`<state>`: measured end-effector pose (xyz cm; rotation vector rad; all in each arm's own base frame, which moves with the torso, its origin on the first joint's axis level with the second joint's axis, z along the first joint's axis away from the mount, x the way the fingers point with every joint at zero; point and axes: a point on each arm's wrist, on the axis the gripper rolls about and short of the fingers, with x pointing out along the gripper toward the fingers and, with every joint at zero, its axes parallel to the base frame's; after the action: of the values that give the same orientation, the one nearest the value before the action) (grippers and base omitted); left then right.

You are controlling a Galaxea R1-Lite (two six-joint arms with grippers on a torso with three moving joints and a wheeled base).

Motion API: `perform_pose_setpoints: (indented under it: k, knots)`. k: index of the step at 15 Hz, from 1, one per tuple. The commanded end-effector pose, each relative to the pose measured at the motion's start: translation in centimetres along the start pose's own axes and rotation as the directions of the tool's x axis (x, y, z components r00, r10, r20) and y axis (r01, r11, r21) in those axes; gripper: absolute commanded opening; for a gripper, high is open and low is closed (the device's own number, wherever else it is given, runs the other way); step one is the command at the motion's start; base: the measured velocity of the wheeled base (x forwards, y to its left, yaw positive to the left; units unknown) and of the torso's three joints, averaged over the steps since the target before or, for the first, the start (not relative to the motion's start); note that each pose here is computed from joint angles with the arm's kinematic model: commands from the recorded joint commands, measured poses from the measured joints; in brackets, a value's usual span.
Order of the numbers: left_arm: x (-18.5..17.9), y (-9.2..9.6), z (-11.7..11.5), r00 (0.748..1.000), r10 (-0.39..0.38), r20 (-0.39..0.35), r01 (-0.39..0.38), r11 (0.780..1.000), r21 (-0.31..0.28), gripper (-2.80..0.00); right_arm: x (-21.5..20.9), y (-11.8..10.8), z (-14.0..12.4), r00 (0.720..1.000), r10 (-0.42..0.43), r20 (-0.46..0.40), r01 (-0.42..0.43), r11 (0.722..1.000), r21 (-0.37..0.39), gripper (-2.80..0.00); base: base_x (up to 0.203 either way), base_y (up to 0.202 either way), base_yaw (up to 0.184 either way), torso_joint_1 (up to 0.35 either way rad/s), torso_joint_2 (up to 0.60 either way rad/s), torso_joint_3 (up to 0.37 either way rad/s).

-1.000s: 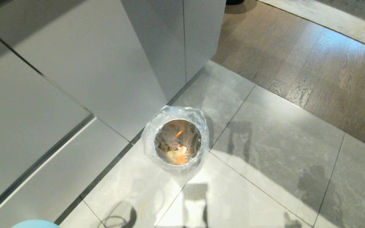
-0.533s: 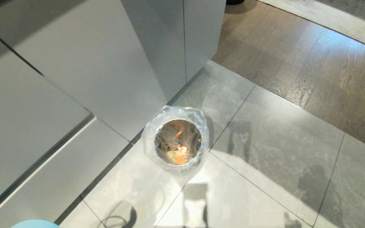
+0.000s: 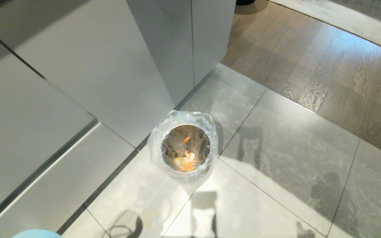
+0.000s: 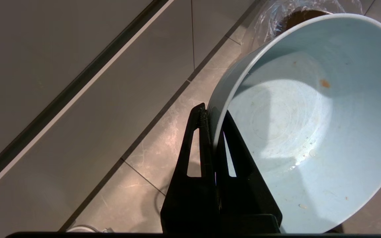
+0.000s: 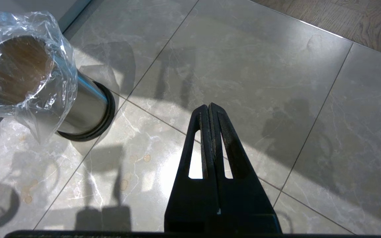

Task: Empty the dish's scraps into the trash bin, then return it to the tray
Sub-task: Put the bowl back to the table

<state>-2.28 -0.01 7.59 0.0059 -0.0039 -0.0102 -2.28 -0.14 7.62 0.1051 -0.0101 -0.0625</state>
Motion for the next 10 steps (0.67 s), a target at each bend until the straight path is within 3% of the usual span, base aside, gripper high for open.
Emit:
perform_pose_setpoints:
  k: [1,10]
  knots:
    - [0.0,0.0,0.0,1.0,-0.001,0.001,0.001,1.0,0.0,-2.8,0.01,0.0,0.01,1.0,0.0,0.0,0.0,1.0,0.001,-2.8,0.0,0.0,0.0,0.0,0.0,0.0]
    - [0.0,0.0,0.0,1.0,0.001,0.001,-0.001,1.0,0.0,-2.8,0.0,0.0,0.0,1.0,0.0,0.001,0.0,1.0,0.001,-2.8,0.0,0.0,0.0,0.0,0.0,0.0]
